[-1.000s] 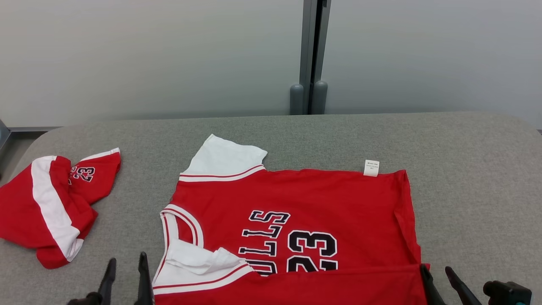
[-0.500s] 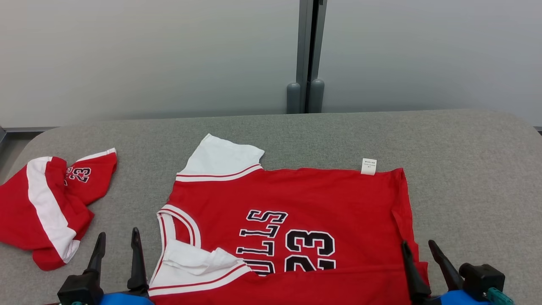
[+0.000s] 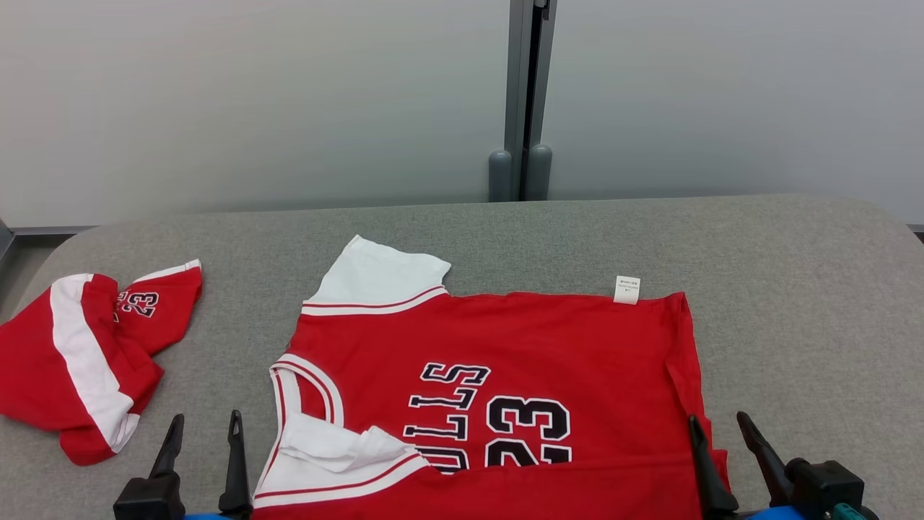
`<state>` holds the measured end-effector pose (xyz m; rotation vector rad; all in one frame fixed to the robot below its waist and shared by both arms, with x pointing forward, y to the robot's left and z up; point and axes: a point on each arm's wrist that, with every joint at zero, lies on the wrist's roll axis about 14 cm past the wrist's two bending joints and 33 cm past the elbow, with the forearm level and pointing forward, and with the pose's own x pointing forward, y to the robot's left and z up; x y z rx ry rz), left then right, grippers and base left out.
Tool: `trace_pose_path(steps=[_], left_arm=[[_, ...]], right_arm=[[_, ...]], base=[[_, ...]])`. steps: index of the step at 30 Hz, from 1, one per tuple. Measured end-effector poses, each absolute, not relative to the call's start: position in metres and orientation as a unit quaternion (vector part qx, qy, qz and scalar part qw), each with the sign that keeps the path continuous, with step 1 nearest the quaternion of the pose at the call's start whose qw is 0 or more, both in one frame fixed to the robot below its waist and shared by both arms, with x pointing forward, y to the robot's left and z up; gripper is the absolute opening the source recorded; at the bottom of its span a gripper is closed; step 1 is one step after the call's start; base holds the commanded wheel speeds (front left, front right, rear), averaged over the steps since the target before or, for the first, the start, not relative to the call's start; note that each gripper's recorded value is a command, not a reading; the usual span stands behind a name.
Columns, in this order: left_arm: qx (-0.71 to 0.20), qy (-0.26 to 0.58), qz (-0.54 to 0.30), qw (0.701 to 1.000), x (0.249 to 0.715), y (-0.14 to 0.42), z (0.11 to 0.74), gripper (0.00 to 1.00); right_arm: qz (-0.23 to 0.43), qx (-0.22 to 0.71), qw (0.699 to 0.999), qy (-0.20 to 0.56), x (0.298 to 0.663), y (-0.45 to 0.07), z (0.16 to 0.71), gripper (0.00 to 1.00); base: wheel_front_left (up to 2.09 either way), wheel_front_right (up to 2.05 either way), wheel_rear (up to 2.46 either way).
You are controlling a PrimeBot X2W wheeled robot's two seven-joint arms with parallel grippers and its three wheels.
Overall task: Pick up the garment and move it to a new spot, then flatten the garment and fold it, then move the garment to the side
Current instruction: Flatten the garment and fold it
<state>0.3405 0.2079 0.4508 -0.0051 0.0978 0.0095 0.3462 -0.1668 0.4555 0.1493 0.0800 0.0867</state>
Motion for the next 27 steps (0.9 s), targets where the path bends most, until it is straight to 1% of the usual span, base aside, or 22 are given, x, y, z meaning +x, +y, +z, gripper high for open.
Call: trace_pose_path(steps=[5,27], left_arm=[[0.015,0.052,0.004,0.999,0.339,0.212,0.45,1.0],[-0.001,0.056,0.024,0.998,0.331,0.218,0.446,1.0]], right_arm=[[0.046,0.068,0.996,0.038,0.346,-0.166,0.457,1.0],[0.05,0.067,0.995,0.054,0.342,-0.161,0.447,1.0]], base=[[0.0,0.0,0.0],[0.0,0.0,0.0]])
